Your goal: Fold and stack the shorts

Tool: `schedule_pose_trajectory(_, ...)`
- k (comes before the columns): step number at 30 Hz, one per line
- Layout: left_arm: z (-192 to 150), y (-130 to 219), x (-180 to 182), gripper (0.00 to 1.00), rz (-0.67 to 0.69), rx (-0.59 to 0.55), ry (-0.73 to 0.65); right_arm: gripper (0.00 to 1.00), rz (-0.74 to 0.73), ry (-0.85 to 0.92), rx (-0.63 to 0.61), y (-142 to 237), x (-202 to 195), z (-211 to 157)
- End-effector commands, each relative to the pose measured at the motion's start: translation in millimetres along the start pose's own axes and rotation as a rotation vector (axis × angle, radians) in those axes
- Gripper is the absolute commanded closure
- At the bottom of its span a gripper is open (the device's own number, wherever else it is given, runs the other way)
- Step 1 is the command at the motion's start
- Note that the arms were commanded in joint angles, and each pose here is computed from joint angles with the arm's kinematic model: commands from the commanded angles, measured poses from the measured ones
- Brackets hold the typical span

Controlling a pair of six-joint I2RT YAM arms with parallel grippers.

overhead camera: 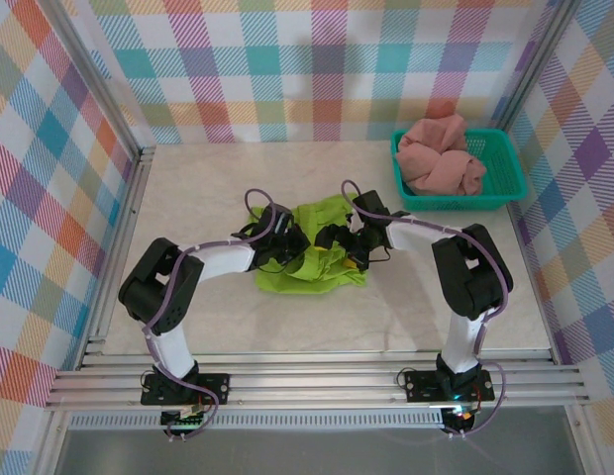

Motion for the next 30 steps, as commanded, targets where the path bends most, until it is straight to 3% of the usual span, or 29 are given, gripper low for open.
schedule_pose_trajectory(1, 1.5, 32.9, -34.5, 1.0, -0.02, -0.028, -0.1, 0.0, 0.029, 0.069, -0.041, 30.6, 15.4, -3.1)
schedule_pose_trajectory(5, 5.4, 57.3, -61.2, 1.0, -0.05, -0.03, -0.134, 0.01, 0.012, 0.152, -0.172, 84.1, 33.0, -2.1)
schedule_pose_trajectory(11, 11.0, 89.4, -102.7, 1.0, -0.087, -0.026, -0.183, 0.0, -0.093, 0.181, -0.324, 150.4, 28.6, -1.6)
schedule_pose_trajectory(18, 20.4, 122.4, -147.4, 1.0, -0.1, -0.025, -0.282, 0.0, -0.106, 0.143, -0.362, 170.4, 17.6, -0.6)
schedule_pose_trajectory(26, 29.5, 134.7, -199.8, 1.0, -0.2, 0.005, -0.322, 0.01, -0.123, 0.126, -0.393, 177.5, 13.0, 4.3)
schedule_pose_trajectory(30, 30.4, 138.7, -202.0, 1.0, -0.208, -0.012, -0.341, 0.01, -0.126, 0.127, -0.394, 179.4, 12.6, 3.6)
Point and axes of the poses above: each hand's point on the last joint's axis, 136 mm out from that joint toward the fingers, its own y axis back along the fingers, its own x axis along the line the jaws close on, z = x × y, the point moved 8 cm from there along y, back along the fingers, and after that the axes turned 9 degrees about y, right-handed, at the moved point
